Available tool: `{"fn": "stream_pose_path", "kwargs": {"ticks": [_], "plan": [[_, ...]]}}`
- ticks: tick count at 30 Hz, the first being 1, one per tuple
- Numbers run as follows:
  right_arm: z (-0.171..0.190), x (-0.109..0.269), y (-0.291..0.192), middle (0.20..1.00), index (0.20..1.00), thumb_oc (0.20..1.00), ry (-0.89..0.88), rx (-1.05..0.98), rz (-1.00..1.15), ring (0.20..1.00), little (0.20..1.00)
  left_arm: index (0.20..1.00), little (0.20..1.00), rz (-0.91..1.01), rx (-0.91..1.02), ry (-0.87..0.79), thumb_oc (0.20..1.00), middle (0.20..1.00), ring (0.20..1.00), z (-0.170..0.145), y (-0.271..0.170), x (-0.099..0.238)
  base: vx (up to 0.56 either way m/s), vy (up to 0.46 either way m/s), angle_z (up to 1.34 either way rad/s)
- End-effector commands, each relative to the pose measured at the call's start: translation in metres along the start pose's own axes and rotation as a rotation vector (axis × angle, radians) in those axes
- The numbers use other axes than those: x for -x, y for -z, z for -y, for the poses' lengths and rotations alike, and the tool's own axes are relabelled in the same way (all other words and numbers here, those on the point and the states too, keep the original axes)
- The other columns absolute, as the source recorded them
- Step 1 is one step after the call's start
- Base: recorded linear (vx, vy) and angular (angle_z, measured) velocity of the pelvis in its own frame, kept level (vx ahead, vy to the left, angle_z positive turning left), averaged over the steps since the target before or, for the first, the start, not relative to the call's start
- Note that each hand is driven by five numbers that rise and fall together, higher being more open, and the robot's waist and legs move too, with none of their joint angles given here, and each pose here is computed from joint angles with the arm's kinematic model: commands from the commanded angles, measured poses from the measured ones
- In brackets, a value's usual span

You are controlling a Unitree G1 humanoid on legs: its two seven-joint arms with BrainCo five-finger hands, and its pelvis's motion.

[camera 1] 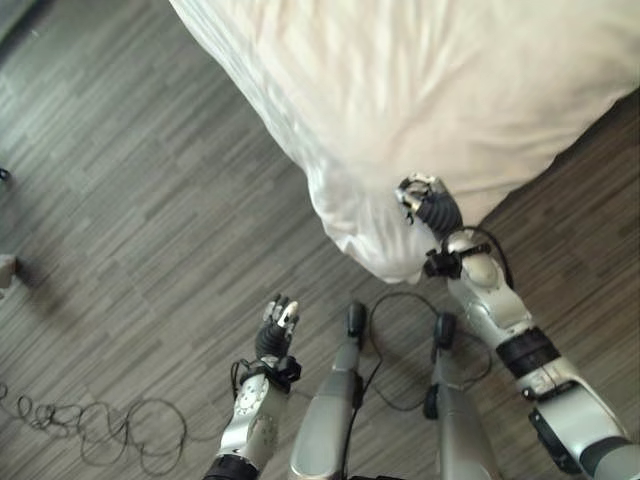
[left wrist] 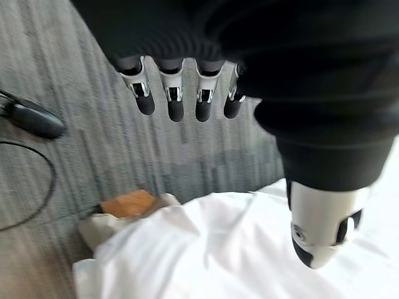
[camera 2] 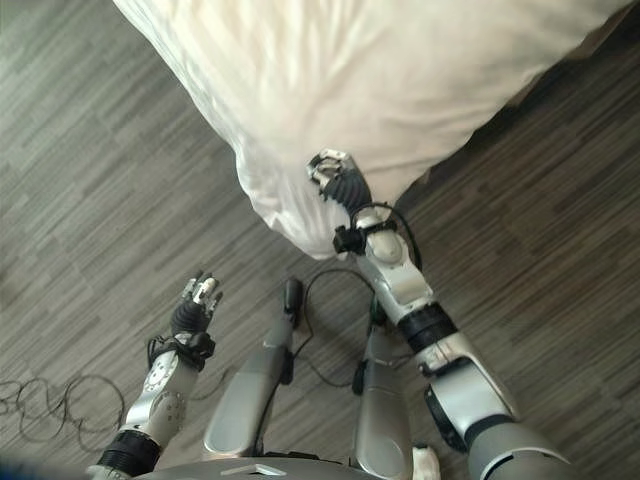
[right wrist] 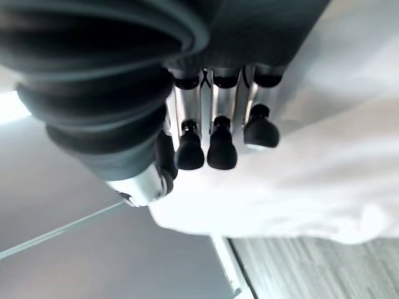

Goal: Making the bed.

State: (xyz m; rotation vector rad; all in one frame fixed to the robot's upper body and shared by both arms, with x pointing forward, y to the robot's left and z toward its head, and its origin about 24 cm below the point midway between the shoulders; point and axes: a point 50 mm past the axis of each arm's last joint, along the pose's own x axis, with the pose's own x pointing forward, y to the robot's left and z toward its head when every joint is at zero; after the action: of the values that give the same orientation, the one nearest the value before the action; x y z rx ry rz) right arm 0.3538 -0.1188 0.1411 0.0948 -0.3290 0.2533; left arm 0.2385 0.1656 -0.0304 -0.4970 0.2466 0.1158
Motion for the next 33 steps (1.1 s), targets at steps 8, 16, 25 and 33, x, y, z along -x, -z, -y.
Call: {"fn": "stream_pose_path", "kwargs": {"ticks": [8,16,25,33], "plan": [[0.049,0.093,0.111,0.200,0.200,0.200,0.538,-0.351,-0.385,0.200,0.200,1.000,1.000,0.125,0.070,-0.014,1.000,1.000,1.000,0.013,-0.026,-0.018,0.01,0.015,-0.02],[0.147,0.265,0.135,1.000,1.000,1.000,1.006,-0.092,-0.759,1.000,1.000,1.000,1.000,0.128,-0.115,-0.064,1.000,1.000,1.000,-0.025,-0.031,-0.007,0.10,-0.010,-0.06],[0.115,0.290,0.136,1.000,1.000,1.000,0.890,-0.087,-0.772,1.000,1.000,1.000,1.000,-0.186,-0.227,-0.206,1.000,1.000,1.000,-0.070,0.033,0.024,0.11,-0.040,-0.06],[0.089,0.307,0.149,1.000,1.000,1.000,0.863,-0.145,-0.858,1.000,1.000,1.000,1.000,-0.304,-0.349,-0.129,1.000,1.000,1.000,-0.069,0.055,0.045,0.09,-0.042,-0.20]]}}
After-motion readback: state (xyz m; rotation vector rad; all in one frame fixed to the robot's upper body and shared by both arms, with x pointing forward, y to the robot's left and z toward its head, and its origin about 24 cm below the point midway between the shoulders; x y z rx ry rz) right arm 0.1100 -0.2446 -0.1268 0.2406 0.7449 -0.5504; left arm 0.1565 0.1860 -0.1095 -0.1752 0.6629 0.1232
